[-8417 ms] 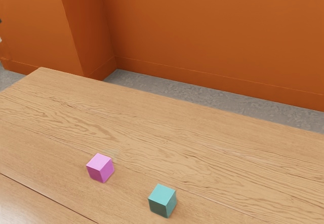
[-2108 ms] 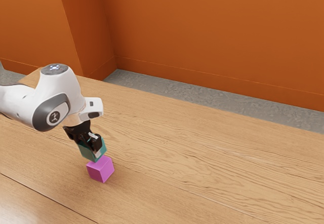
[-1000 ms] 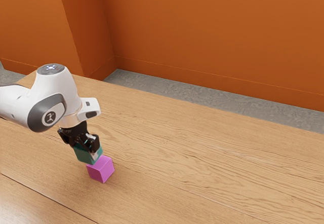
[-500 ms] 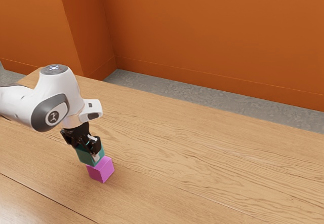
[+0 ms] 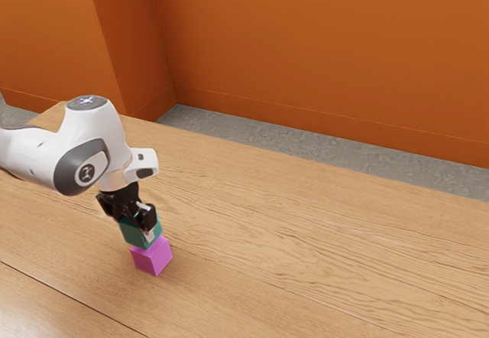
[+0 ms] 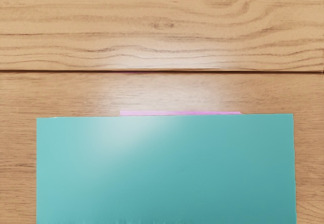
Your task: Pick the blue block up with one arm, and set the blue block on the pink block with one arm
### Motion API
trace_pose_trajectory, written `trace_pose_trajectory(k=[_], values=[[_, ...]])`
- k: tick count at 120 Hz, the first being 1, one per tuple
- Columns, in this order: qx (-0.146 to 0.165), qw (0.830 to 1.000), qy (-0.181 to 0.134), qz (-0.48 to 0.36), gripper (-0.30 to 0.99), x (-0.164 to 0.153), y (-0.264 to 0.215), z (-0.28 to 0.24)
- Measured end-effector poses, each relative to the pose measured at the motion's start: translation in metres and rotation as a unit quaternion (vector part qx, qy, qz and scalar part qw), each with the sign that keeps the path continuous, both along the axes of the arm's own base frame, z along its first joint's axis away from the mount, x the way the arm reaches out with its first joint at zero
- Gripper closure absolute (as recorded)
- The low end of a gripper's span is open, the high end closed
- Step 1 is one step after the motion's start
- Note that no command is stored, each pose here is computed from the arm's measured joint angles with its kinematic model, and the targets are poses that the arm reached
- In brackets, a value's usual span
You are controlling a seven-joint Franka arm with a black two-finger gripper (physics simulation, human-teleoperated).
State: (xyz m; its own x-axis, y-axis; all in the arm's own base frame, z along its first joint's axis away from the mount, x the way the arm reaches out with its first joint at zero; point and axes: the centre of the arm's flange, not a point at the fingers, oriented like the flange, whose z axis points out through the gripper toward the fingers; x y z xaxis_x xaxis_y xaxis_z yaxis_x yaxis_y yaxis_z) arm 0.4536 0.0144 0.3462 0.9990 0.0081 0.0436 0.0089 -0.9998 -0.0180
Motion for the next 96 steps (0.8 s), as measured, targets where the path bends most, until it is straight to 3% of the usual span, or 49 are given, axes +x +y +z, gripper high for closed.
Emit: trace_pose_trajectory(k=[96], values=[[0.001,1.000,0.000,-0.013,0.33,0.0012,-0.0026,0.0000]])
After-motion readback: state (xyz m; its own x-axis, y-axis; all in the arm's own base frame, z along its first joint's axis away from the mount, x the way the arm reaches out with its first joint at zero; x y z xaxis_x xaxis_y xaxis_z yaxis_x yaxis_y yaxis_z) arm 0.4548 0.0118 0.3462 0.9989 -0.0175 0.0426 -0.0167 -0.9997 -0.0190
